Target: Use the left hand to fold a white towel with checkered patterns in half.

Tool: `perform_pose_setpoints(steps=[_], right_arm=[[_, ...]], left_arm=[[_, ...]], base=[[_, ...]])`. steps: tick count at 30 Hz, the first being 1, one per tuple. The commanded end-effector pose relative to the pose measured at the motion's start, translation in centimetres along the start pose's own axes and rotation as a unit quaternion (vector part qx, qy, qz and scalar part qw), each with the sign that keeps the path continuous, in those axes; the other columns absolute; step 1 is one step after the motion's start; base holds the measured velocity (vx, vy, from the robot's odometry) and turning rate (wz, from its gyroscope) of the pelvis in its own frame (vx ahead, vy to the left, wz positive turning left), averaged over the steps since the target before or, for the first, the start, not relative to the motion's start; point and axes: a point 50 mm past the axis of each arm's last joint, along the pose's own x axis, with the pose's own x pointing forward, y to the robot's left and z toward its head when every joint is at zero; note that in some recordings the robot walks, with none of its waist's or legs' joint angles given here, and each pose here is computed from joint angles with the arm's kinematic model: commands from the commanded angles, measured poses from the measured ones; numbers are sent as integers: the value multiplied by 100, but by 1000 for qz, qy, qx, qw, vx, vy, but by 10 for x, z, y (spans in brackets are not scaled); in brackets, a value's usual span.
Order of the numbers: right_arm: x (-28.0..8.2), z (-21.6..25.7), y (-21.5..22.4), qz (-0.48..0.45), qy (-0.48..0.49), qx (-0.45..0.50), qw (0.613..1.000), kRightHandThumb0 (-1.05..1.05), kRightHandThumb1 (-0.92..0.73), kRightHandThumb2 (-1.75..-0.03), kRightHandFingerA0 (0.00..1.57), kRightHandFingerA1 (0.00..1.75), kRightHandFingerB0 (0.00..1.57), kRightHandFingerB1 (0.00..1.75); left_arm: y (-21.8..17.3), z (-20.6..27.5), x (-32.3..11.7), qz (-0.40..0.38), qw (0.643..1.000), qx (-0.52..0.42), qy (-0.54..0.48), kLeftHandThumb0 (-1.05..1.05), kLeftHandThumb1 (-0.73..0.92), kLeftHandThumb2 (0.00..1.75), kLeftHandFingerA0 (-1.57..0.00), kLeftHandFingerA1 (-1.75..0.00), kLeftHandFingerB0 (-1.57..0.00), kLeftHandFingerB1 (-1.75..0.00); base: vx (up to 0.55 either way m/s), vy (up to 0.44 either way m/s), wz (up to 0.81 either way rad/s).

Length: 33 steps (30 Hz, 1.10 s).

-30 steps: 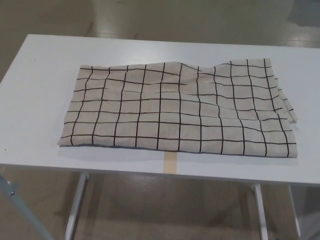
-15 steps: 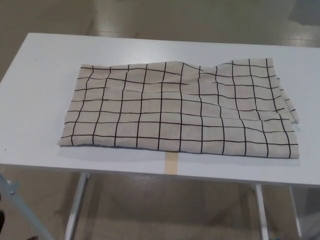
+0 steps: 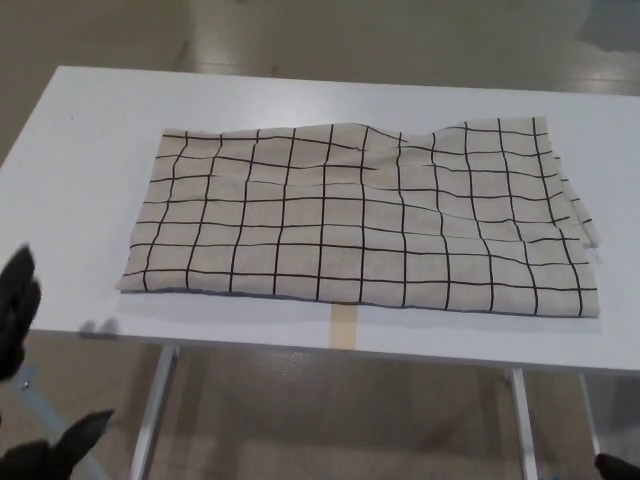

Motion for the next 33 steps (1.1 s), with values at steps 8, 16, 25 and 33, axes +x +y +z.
perform_pose_setpoints(steps=[8,16,25,33], right_arm=[[-11,-13,12,32,-11,-47,998,-37,-58,-57,57,46,52,43],[-10,-13,12,33,-17,-49,998,-38,-58,-57,57,46,51,43],[-10,-12,12,32,-17,-51,998,-38,-58,-57,57,46,51,43],[-11,-11,12,33,-21,-42,998,-38,-59,-57,57,46,51,43]], left_arm=[[-26,21,76,-118,977,160,-75,-62,44,55,0,-17,-2,-24],[-35,-3,112,-172,954,245,-15,-58,36,75,0,-10,0,-22],[-42,-24,140,-205,917,340,40,-58,35,68,0,-6,-1,-20],[-41,-36,163,-208,872,436,76,-53,35,72,0,-9,0,-20]], base=[[0,0,0],[0,0,0],[0,0,0],[0,0,0]])
